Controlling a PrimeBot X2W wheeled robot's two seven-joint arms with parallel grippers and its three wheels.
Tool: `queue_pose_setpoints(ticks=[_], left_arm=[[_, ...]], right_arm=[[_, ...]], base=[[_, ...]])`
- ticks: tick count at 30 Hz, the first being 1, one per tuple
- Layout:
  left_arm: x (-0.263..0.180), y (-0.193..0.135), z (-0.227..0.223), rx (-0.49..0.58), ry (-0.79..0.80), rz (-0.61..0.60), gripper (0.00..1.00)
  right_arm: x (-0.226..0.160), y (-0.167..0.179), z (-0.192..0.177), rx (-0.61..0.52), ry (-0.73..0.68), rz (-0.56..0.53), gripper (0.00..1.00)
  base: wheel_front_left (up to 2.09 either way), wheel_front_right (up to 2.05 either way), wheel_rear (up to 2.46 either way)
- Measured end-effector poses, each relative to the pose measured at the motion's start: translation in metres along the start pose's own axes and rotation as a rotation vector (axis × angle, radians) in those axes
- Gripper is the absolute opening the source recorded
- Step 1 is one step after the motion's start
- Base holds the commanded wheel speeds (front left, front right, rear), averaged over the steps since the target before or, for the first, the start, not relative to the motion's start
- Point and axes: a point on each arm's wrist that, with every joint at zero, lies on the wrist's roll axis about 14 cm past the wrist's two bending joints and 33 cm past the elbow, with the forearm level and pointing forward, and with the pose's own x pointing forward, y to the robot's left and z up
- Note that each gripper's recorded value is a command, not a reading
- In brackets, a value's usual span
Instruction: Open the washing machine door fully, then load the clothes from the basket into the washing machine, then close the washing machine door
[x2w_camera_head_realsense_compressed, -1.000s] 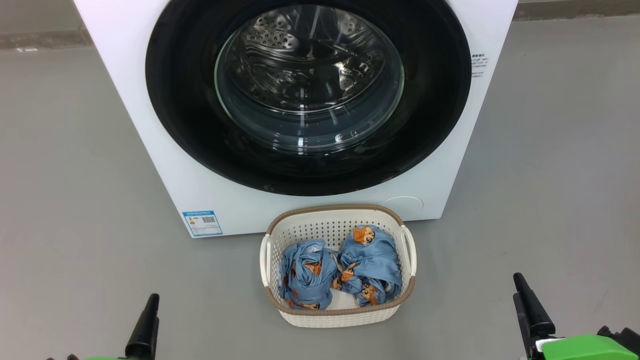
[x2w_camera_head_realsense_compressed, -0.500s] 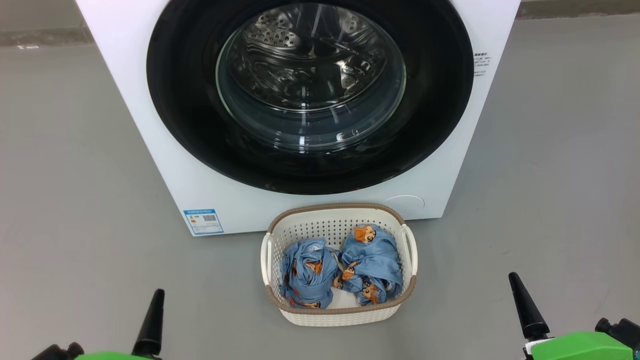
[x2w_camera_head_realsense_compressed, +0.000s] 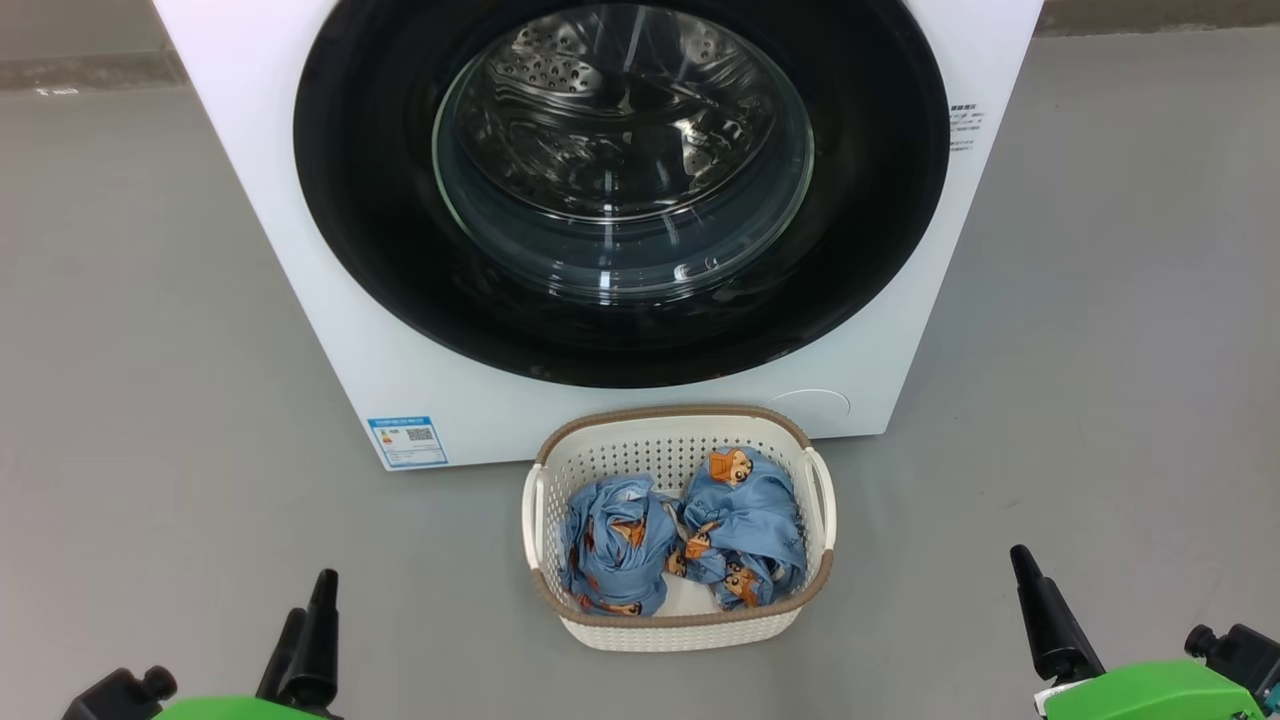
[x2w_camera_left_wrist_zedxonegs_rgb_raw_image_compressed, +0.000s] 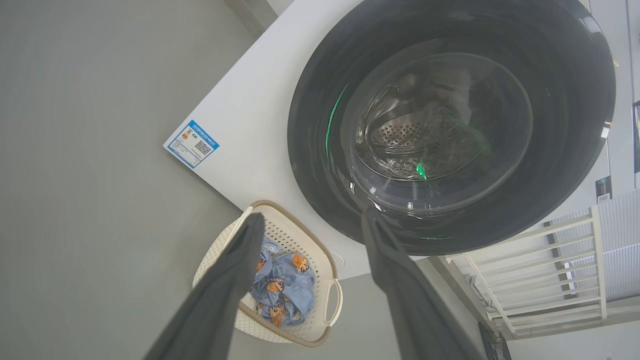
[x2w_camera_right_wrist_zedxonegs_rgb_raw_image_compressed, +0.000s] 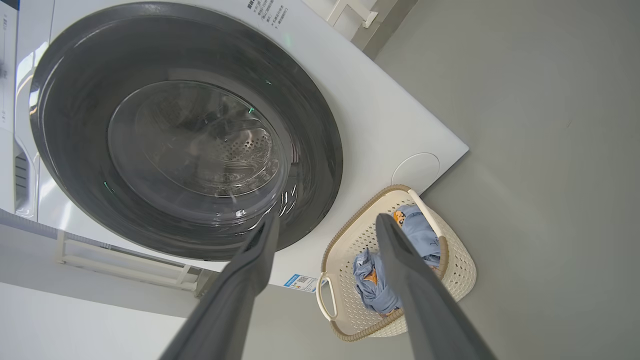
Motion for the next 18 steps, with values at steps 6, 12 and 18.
queue_pose_setpoints(ticks=[6, 12, 18], left_arm=[[0.0005, -0.0035, 0.0007, 0.076, -0.004, -0.015, 1.00], [0.0004, -0.0061, 0.0024, 0.152, -0.014, -0.026, 1.00], [0.0005, -0.0102, 0.0031, 0.209, -0.023, -0.041, 1.00]], right_arm=[[0.0006, 0.0004, 0.0001, -0.071, 0.002, 0.006, 1.00], [0.0008, 0.0001, -0.0005, -0.142, 0.004, 0.011, 1.00], [0.0012, 0.0011, -0.0005, -0.192, 0.001, 0.018, 1.00]], base=[[0.00, 0.00, 0.00], [0.00, 0.00, 0.00], [0.00, 0.00, 0.00]])
